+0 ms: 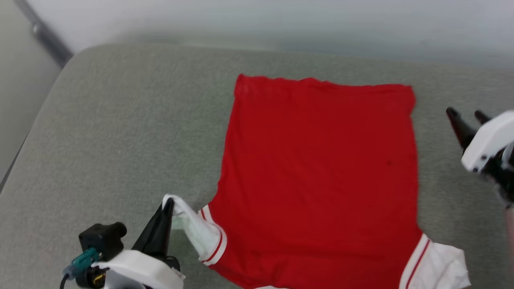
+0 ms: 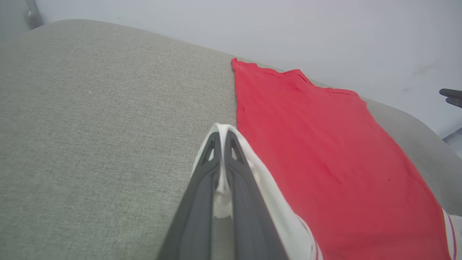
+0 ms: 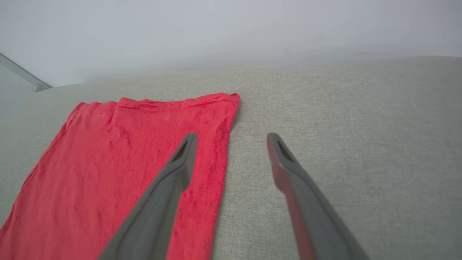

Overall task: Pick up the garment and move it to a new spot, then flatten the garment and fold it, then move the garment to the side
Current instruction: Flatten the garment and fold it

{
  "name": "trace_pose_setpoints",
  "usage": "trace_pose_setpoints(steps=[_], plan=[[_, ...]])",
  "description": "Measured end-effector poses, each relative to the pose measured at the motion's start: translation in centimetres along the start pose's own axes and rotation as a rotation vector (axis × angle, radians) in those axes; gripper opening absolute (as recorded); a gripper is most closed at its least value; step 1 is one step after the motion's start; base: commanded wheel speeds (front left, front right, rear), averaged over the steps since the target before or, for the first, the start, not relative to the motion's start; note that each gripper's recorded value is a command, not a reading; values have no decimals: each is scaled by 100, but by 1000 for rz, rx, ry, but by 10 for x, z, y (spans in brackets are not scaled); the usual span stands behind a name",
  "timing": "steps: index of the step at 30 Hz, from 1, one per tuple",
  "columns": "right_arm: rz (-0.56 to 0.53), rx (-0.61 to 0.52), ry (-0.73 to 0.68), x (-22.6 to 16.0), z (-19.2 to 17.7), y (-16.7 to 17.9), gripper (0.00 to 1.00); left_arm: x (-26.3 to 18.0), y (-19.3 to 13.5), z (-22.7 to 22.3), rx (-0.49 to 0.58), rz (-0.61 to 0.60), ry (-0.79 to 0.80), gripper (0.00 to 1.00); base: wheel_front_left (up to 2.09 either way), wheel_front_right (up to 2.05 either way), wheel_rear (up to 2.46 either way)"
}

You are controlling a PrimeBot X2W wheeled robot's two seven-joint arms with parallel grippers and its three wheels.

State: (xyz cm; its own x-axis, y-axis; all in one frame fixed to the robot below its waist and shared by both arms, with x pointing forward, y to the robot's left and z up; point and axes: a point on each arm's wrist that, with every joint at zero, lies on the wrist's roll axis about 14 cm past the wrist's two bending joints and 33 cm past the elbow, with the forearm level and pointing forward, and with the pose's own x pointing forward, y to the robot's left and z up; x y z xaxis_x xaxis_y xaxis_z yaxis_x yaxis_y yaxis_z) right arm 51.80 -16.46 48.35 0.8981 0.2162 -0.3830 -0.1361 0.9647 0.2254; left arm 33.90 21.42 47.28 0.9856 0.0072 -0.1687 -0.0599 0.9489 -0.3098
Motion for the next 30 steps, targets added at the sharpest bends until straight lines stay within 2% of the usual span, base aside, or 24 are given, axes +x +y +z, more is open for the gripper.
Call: trace_pose_setpoints(steps=[8, 12, 15, 16, 20, 21, 22, 23, 27, 30], plan=[[8, -88, 262, 83, 1, 12, 100, 21, 5, -4, -5, -2, -9, 0, 0, 0, 0], [10, -121, 391, 117, -25, 21, 100, 32, 11, -14, -14, 9, 17, 0, 0, 0, 0], [15, -104, 464, 139, -50, 26, 100, 40, 16, -23, -11, 12, 41, 0, 0, 0, 0], [11, -100, 532, 154, -79, 28, 100, 45, 23, -35, -10, 25, 71, 0, 0, 0, 0], [4, -85, 608, 164, -99, 29, 100, 45, 34, -44, -5, 53, 98, 0, 0, 0, 0], [1, -76, 621, 165, -100, 29, 82, 45, 34, -46, -7, 53, 100, 0, 0, 0, 0], [-2, -68, 632, 164, -101, 28, 16, 45, 35, -47, -8, 56, 104, 0, 0, 0, 0], [-6, -62, 636, 163, -100, 28, 0, 45, 35, -47, -10, 54, 103, 0, 0, 0, 0], [-22, -68, 650, 156, -96, 28, 0, 43, 34, -44, -9, 48, 93, 0, 0, 0, 0], [-32, -118, 646, 148, -88, 29, 0, 39, 34, -42, -13, 48, 88, 0, 0, 0, 0]])
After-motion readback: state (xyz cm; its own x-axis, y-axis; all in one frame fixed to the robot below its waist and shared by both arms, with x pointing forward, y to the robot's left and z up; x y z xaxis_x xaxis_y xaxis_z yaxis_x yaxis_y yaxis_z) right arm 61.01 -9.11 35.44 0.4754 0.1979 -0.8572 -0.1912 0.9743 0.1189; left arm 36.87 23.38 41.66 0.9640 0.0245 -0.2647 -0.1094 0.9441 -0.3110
